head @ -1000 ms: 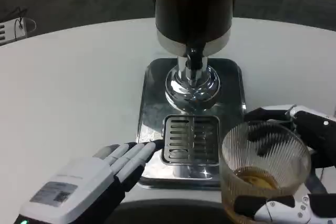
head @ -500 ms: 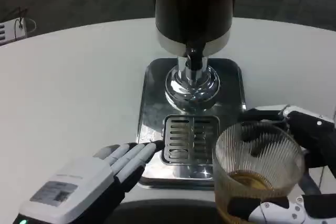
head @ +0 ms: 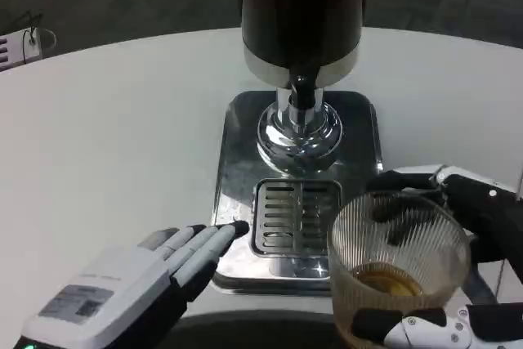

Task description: Grasp the cup under the faucet to collect the drink, then remove the cup.

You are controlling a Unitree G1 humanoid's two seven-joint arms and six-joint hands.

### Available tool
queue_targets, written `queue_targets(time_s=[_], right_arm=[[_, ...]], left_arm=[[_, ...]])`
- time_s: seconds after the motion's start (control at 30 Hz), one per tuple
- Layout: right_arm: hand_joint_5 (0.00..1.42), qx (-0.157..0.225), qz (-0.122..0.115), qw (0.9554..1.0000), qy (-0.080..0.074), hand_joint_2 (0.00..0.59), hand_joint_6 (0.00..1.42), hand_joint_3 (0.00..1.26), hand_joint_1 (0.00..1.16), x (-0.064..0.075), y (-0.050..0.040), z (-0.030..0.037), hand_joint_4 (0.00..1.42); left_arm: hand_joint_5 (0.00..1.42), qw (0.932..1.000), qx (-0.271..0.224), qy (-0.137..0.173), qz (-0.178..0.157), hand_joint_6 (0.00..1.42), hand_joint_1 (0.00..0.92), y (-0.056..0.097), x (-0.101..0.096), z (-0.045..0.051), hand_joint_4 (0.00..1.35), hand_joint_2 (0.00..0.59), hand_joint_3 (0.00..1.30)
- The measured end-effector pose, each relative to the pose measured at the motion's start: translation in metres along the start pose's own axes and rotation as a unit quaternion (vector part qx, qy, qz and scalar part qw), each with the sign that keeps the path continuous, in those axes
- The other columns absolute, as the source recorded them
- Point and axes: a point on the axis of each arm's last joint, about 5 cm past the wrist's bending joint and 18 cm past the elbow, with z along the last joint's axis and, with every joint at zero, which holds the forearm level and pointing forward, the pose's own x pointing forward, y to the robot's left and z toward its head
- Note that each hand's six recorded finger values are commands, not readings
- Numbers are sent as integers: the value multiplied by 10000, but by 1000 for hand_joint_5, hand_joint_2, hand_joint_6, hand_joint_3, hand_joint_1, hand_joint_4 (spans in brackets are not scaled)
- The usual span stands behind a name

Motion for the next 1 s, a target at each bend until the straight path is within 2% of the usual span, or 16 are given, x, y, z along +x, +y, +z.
queue_targets(time_s=[0.53, 1.0], right_arm=[[1424, -6, -26, 10000, 61, 238, 1424, 1065, 927, -16, -4, -6, 1279], [1424, -13, -39, 10000, 21, 239, 1424, 1065, 926, -6, -7, -2, 1279]], left_arm=[[0, 10000, -13, 15, -24, 0, 0, -8, -9, 1, 0, 68, 0], [0, 10000, -3, 4, -7, 0, 0, -2, -3, 1, 0, 68, 0]])
